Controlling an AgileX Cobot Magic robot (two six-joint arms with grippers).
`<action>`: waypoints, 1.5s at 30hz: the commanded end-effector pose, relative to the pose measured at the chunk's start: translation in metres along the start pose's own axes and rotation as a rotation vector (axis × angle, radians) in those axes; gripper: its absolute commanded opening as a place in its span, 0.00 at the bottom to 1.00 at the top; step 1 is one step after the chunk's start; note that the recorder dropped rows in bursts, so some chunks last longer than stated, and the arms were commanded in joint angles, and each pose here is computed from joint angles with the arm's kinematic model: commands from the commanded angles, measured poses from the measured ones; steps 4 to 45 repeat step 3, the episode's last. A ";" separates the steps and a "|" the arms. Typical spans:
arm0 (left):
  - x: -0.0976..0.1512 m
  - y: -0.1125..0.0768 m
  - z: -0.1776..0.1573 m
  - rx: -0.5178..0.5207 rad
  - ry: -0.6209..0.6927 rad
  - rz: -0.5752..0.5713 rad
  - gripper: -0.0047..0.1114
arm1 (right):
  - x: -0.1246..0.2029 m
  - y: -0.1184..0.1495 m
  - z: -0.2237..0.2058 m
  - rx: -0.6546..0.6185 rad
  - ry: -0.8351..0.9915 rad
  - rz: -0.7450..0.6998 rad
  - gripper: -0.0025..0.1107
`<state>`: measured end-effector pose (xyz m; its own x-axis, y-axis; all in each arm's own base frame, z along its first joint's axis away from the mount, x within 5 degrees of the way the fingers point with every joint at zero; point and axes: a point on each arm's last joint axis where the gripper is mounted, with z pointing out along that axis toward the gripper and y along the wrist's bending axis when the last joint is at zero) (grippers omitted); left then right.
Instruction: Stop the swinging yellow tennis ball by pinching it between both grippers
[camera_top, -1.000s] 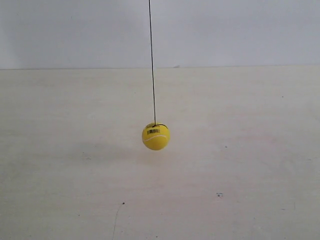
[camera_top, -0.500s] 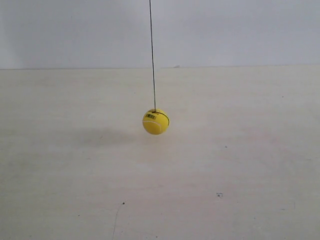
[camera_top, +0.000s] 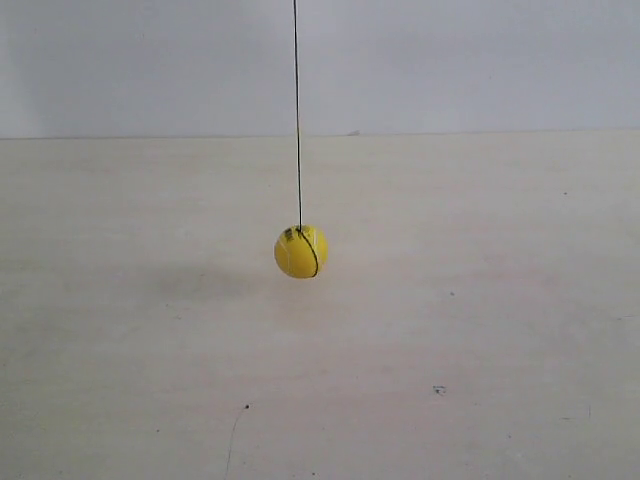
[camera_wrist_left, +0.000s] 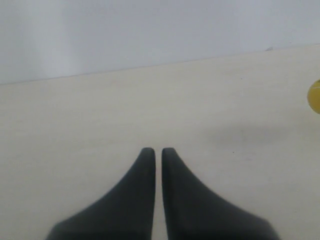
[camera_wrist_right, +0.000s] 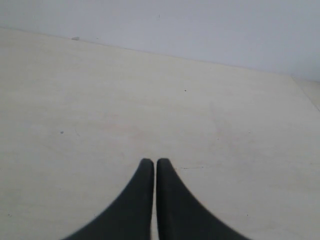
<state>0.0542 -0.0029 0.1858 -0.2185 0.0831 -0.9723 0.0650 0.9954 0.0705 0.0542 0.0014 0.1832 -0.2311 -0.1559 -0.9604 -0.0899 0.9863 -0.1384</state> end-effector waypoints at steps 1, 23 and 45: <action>0.000 0.000 0.000 -0.004 -0.014 -0.010 0.08 | -0.001 0.000 0.000 0.002 -0.012 -0.001 0.02; 0.000 0.000 0.000 -0.004 -0.014 -0.010 0.08 | -0.001 0.000 0.000 0.002 -0.012 -0.001 0.02; 0.000 0.000 0.000 -0.004 -0.014 -0.010 0.08 | -0.001 0.000 0.000 0.002 -0.012 -0.001 0.02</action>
